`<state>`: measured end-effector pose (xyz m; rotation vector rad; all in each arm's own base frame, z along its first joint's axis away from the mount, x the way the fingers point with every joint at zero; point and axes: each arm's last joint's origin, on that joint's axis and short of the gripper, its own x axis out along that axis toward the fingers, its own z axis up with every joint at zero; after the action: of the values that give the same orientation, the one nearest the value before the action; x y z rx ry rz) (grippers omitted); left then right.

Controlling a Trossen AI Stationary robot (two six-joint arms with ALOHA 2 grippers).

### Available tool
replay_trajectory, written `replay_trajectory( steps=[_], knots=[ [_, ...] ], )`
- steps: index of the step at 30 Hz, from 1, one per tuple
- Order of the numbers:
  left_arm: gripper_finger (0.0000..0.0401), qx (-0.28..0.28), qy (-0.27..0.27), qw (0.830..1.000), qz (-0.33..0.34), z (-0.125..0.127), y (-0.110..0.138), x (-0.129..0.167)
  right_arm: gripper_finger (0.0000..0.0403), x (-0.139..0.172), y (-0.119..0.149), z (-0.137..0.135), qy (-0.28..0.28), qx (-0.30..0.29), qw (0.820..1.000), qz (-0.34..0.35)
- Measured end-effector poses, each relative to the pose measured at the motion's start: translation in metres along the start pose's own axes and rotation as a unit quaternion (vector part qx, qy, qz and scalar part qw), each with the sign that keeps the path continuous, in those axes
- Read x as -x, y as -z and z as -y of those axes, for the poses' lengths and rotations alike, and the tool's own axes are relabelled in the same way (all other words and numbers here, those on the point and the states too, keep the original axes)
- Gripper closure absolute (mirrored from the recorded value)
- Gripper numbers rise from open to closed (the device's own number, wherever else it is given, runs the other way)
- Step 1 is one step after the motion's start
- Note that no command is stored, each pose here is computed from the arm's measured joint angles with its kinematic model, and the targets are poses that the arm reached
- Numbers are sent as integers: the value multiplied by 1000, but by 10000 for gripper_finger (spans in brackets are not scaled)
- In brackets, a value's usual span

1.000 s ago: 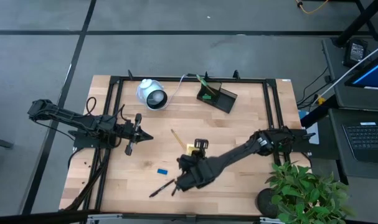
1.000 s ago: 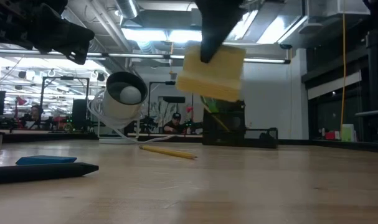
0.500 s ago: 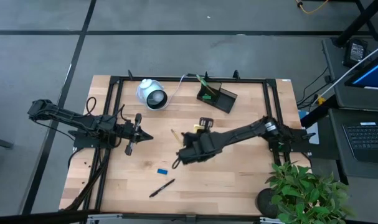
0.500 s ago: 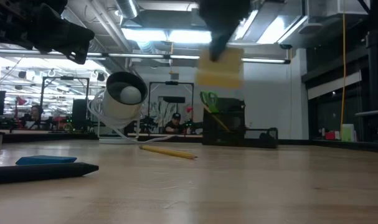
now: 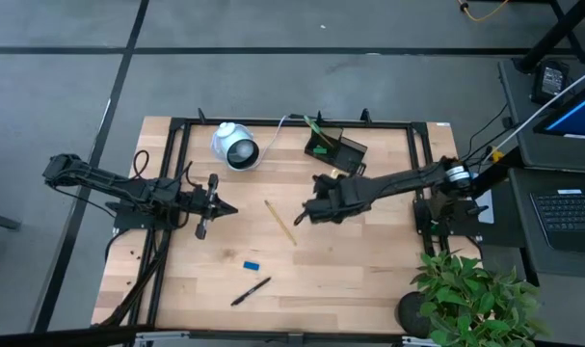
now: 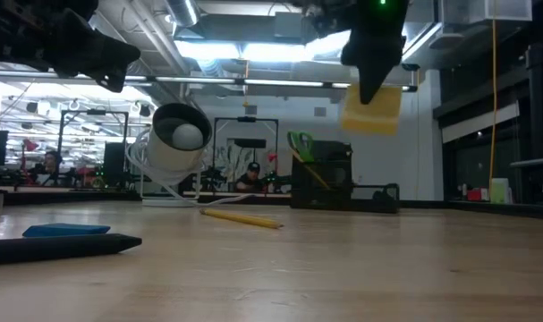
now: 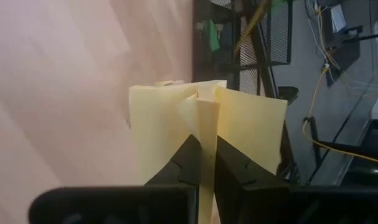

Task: Pick and place office supplies into organizer
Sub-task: Put the yellow sticky note pad into the desk organizer

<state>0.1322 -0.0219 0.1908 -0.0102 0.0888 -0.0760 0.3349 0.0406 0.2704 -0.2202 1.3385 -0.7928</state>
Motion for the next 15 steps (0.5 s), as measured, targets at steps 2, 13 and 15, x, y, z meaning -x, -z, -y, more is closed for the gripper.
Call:
replay_trajectory(
  steps=[2, 13, 15],
  knots=[
    [399, 0, 0, 1000, 0, 0, 0, 0, 381, -10, 1, 7, 3, 5, 1000, -8],
    [399, 8, 0, 1000, 0, 0, 0, 0, 380, -62, -18, 53, 9, -2, 999, -41],
    [399, 8, 0, 1000, 0, 0, 0, 0, 380, -71, -22, 62, 10, -5, 999, -43]
  ],
)
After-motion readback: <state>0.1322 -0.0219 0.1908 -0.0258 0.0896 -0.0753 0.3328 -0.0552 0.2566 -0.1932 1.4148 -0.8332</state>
